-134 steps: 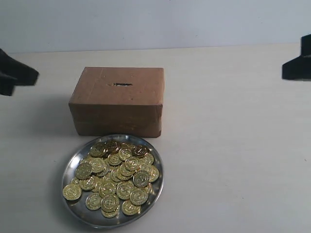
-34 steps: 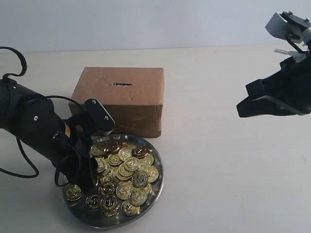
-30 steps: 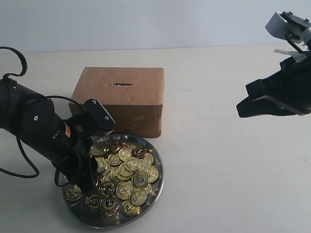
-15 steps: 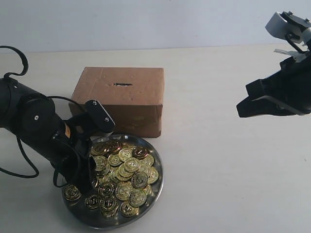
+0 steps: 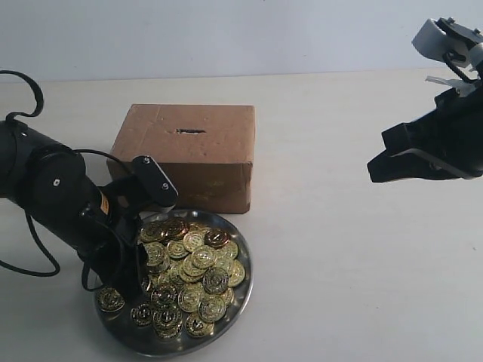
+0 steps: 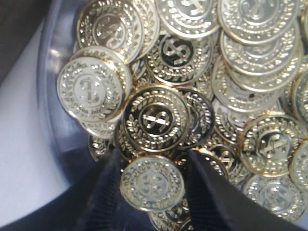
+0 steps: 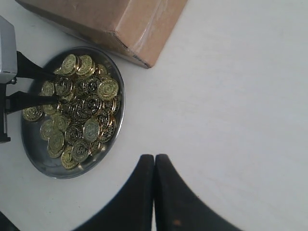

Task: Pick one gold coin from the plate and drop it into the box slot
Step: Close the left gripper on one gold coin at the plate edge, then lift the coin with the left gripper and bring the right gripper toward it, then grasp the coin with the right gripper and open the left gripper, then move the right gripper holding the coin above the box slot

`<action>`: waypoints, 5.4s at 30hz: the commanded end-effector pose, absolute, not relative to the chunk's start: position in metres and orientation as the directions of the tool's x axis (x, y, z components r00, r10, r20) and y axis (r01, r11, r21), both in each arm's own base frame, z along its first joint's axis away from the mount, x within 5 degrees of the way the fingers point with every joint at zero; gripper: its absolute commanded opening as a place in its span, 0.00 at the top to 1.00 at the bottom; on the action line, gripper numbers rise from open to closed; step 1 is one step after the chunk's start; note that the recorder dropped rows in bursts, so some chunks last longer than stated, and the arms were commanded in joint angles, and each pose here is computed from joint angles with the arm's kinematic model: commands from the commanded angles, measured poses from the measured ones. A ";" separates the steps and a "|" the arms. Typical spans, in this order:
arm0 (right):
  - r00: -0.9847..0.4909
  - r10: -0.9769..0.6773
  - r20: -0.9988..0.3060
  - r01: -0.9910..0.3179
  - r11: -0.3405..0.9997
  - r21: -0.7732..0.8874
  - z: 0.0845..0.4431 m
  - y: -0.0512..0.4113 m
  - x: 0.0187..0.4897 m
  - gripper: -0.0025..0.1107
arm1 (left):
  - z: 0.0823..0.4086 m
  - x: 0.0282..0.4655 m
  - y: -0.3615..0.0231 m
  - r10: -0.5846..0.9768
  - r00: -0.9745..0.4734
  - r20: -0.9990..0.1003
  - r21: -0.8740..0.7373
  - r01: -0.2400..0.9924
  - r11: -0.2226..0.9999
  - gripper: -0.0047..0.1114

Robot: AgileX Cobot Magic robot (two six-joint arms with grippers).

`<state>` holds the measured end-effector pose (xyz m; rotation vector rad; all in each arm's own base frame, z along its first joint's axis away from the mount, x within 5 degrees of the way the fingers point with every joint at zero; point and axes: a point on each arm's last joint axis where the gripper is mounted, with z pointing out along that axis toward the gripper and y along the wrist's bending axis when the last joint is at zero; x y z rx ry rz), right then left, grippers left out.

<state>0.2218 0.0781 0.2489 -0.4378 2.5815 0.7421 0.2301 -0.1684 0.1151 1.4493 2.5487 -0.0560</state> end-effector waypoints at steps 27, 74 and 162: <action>-0.843 -0.232 -0.486 -0.517 0.600 0.611 0.262 0.110 0.207 0.98 | 0.210 0.201 -0.187 0.823 -0.323 -0.467 -0.111 0.945 0.308 0.64; -0.965 -0.174 -0.198 -0.255 0.433 0.864 0.191 0.197 0.222 0.64 | 0.241 0.164 -0.219 0.850 -0.058 -0.523 0.204 0.960 0.191 0.65; -0.264 -0.779 -0.568 -0.955 0.295 0.039 0.225 0.312 0.400 0.98 | 0.317 0.092 -0.065 0.647 -0.432 -0.629 0.216 0.702 0.679 0.72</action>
